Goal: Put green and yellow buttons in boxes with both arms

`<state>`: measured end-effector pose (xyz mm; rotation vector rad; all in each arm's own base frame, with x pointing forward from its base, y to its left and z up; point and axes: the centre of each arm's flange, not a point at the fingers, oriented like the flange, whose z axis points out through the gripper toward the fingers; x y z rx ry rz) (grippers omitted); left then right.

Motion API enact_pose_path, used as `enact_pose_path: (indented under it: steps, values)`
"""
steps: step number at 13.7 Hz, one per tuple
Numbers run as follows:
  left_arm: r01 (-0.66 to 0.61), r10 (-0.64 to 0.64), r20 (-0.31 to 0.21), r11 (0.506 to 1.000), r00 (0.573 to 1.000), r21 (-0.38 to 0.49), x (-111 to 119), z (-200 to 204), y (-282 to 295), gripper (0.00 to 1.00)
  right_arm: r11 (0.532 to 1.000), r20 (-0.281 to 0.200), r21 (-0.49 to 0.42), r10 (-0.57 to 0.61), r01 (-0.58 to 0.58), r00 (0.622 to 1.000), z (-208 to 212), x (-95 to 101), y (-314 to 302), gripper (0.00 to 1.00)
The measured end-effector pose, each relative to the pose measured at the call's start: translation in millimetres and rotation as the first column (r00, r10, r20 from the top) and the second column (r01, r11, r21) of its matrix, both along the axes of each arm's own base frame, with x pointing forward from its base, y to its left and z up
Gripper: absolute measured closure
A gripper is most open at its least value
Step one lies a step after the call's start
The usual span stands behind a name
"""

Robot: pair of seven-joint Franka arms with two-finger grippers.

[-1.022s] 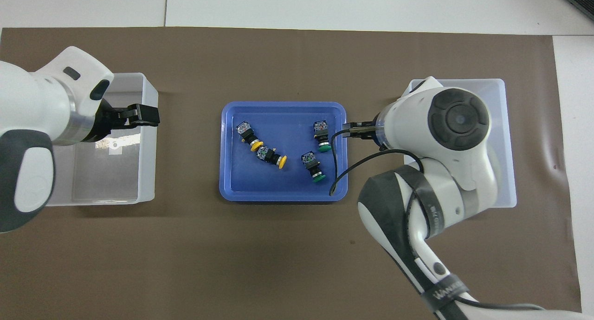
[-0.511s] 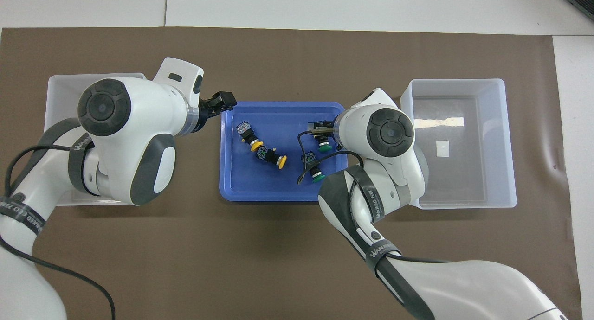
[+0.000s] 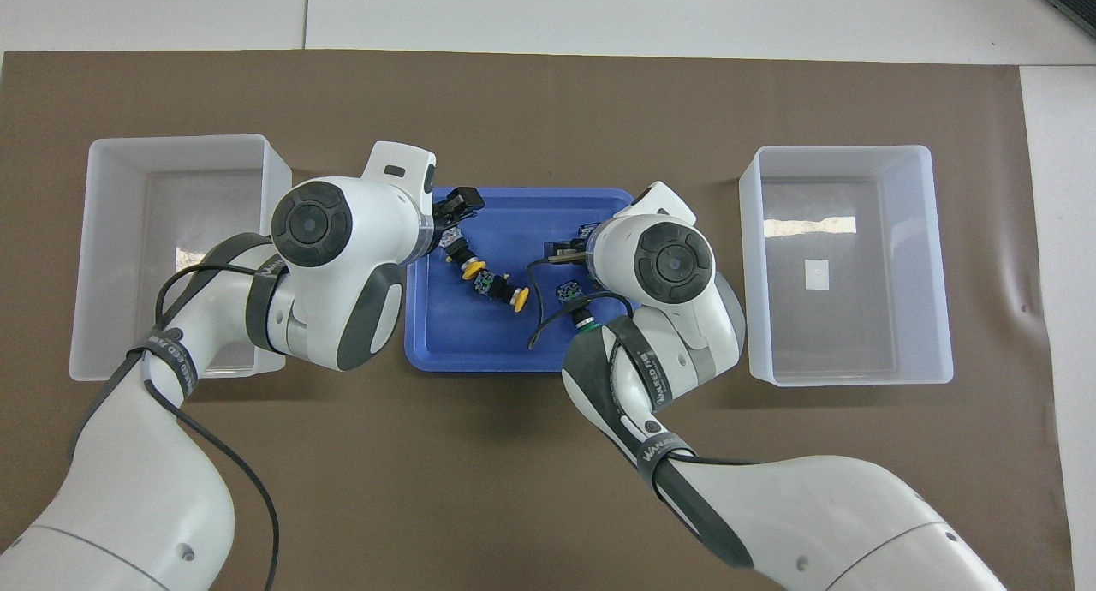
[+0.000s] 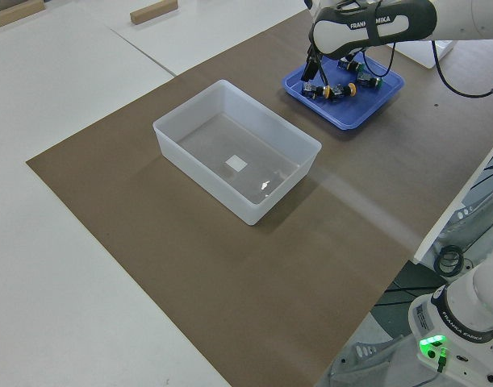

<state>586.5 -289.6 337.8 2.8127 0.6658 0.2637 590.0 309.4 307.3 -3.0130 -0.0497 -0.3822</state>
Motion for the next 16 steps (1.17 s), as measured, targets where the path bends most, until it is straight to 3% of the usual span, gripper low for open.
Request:
enact_pose_path:
  steps: [4,7,11,13,14,16]
  values:
    - [0.003,-0.003,-0.017,1.000,1.000,0.008,-1.8,-17.1,-5.0,0.00,1.000,-0.008,-0.002,0.019,-0.019,1.000,-5.4,-4.0,7.6,0.00]
    - [0.017,-0.016,-0.041,1.000,0.999,0.019,-9.5,-32.0,-10.8,0.00,0.997,-0.012,-0.019,0.073,-0.073,0.997,-12.0,-5.8,9.5,0.06]
    - [0.024,-0.023,-0.032,1.000,0.999,0.019,-18.6,-47.8,-14.9,0.01,0.995,-0.014,-0.027,0.094,-0.095,0.995,-13.4,-5.8,8.9,0.56]
    - [0.024,-0.023,-0.032,1.000,0.999,0.018,-18.7,-47.8,-14.9,0.02,0.995,-0.016,-0.027,0.095,-0.095,0.995,-12.2,-5.4,9.6,0.59]
    - [0.023,-0.022,-0.032,1.000,0.999,0.019,-18.6,-48.4,-14.0,0.10,0.995,-0.020,-0.028,0.095,-0.095,0.995,-10.5,-4.7,10.0,0.59]
    - [0.028,-0.027,-0.027,0.999,0.999,0.022,-17.4,-46.3,-11.5,0.39,0.995,-0.033,-0.032,0.090,-0.091,0.995,2.9,0.1,9.9,0.59]
